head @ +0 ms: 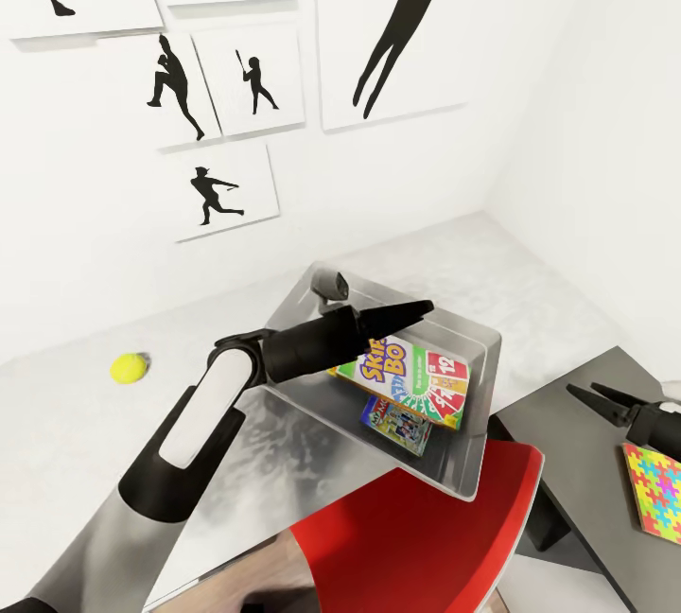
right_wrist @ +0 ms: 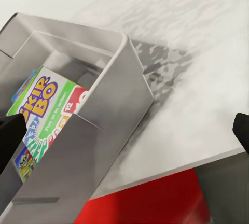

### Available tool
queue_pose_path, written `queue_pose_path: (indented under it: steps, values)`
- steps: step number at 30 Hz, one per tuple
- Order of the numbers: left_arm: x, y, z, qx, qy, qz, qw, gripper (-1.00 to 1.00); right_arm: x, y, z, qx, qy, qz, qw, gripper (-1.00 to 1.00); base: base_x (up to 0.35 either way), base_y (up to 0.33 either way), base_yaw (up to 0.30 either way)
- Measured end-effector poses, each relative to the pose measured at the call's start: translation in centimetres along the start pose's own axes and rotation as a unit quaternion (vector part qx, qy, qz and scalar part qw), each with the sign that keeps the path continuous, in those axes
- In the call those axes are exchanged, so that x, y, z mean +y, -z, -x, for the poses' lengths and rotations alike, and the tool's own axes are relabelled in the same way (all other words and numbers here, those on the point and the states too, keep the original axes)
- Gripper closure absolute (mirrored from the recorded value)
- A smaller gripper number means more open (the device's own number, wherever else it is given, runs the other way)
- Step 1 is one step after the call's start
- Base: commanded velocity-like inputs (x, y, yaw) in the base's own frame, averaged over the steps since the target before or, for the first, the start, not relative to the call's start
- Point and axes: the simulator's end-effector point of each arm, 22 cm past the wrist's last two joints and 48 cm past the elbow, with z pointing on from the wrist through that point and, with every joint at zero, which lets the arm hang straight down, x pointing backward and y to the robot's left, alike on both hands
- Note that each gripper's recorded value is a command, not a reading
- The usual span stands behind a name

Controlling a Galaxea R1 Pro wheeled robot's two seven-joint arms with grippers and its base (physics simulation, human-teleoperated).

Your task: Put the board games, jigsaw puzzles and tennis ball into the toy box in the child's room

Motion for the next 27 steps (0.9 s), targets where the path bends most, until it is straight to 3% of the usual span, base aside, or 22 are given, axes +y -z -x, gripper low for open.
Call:
queue_pose_path:
  steps: [19,27]
  values:
    - [0.47,0.29,-0.05,-0.002,0.003,0.006,1.0,-1.0,0.12,-0.34,-0.25,-0.001,-0.001,0.0,1.0,-1.0,-0.225,0.0,0.0]
    - [0.63,0.56,-0.06,-0.006,0.006,0.007,0.9999,-1.0,0.18,-0.33,-0.26,-0.001,-0.002,0.001,1.0,-1.0,-0.115,0.0,0.0]
